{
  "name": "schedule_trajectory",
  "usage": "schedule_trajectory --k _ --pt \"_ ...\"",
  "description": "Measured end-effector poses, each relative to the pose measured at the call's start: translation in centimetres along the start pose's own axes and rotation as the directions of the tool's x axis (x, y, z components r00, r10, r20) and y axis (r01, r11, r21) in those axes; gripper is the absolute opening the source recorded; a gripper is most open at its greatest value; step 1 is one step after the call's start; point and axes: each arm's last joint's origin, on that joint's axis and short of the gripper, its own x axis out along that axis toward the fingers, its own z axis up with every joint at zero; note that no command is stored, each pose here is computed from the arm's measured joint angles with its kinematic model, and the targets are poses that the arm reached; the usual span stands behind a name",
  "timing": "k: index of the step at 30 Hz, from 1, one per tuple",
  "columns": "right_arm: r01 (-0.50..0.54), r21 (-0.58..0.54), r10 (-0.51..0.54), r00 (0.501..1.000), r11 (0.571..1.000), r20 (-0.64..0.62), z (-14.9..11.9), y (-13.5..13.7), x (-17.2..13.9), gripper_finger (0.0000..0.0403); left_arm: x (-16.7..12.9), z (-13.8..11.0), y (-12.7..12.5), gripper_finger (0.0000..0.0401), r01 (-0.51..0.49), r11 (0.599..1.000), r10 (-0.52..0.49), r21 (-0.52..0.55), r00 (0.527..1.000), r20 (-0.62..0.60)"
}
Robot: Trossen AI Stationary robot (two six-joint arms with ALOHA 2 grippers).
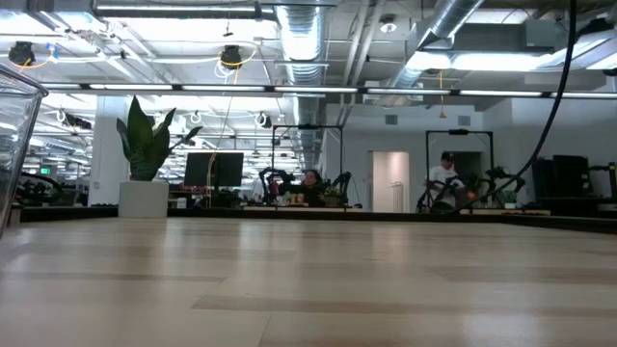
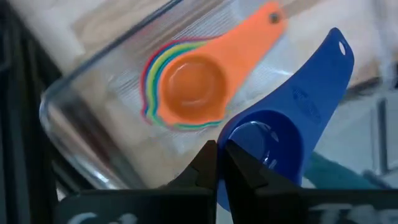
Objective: Nest measuring cups in basket
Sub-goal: Stack the dark blue measuring cup on top of the orange measuring cup in the transparent bin
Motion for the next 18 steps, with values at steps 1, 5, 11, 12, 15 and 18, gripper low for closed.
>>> schedule_trajectory --k 1,5,11,12,15,18 --pt "-0.001 -0.028 0.001 1.0 1.0 0.0 0.0 0.0 0.0 0.0177 0.4 -0.5 0.2 0.0 -0.017 1.0 0.017 -0.012 1.0 0.002" --pt "-0.007 -0.127 0.007 1.0 0.992 -0.002 -0.3 0.4 -0.2 0.0177 2.6 -1.2 -0.5 0.0 -0.098 0.995 0.098 -0.03 0.995 0.007" --pt "-0.021 -0.171 0.019 1.0 0.985 -0.014 -0.5 0.6 -0.4 0.0177 4.5 0.2 -2.1 0.0 -0.121 0.989 0.128 -0.08 0.988 0.083" --pt "-0.03 -0.173 0.027 0.999 0.984 -0.021 -0.6 0.7 -0.5 0.0177 4.5 0.3 -2.2 0.0 -0.118 0.99 0.125 -0.075 0.988 0.087" --pt "-0.054 -0.177 0.046 0.998 0.983 -0.046 -0.8 0.7 -0.5 0.0177 4.3 0.5 -2.1 0.0 -0.134 0.989 0.139 -0.068 0.987 0.084" --pt "-0.057 -0.179 0.048 0.997 0.982 -0.054 -0.8 0.7 -0.5 0.0177 4.1 0.2 -1.6 0.0 -0.158 0.986 0.162 -0.057 0.984 0.075"
